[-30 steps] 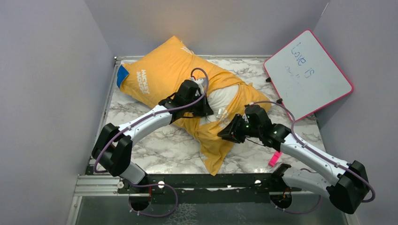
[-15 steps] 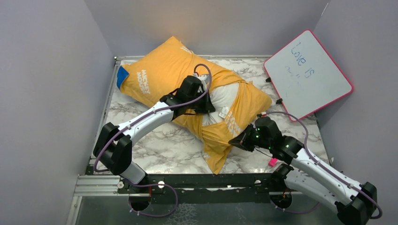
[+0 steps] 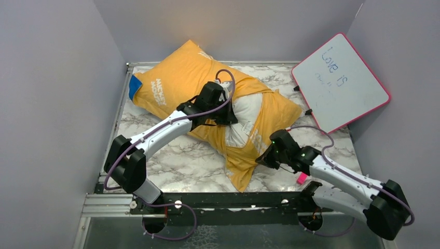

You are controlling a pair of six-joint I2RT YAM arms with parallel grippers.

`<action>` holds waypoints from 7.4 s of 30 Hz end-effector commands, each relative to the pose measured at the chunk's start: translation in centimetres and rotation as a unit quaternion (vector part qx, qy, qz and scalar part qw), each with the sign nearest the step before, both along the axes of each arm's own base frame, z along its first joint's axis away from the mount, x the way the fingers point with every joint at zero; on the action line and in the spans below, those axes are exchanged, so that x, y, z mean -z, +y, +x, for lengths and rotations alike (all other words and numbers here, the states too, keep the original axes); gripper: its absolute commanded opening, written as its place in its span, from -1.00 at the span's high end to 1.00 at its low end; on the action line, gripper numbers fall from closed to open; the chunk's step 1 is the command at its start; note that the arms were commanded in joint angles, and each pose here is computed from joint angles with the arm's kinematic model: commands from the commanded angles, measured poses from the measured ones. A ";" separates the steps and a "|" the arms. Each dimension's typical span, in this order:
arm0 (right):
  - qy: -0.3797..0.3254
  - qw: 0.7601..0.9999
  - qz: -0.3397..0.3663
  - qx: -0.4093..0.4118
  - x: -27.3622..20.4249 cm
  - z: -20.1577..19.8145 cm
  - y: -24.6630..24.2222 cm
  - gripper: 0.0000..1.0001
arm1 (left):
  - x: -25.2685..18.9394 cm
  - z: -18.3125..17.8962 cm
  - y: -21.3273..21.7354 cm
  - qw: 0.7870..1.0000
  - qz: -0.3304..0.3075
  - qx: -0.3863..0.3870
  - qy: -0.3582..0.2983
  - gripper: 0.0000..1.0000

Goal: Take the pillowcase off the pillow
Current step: Remove the pillow from the pillowcase.

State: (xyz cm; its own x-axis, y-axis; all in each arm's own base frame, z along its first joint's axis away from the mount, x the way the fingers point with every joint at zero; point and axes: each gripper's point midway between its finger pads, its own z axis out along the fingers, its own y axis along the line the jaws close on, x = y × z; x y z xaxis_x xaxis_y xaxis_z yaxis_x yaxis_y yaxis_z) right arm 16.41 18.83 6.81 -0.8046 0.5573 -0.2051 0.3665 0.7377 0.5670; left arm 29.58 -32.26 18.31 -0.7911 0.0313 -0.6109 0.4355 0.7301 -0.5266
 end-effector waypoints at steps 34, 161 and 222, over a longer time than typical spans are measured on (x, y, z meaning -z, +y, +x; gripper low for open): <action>-0.183 0.968 -0.159 -0.069 -13.5 12.4 -0.8 -0.44 | 1.9 -3.4 3.8 1.000 0.002 -0.009 0.004 1.00; 0.082 0.995 0.048 -0.019 4.8 -1.7 0.0 0.99 | 1.2 -1.2 -3.3 0.992 0.010 -0.103 -0.065 1.00; 0.036 0.994 0.037 0.096 3.4 2.5 -0.9 0.99 | -7.8 0.0 -3.9 0.992 -0.115 -0.007 -0.056 1.00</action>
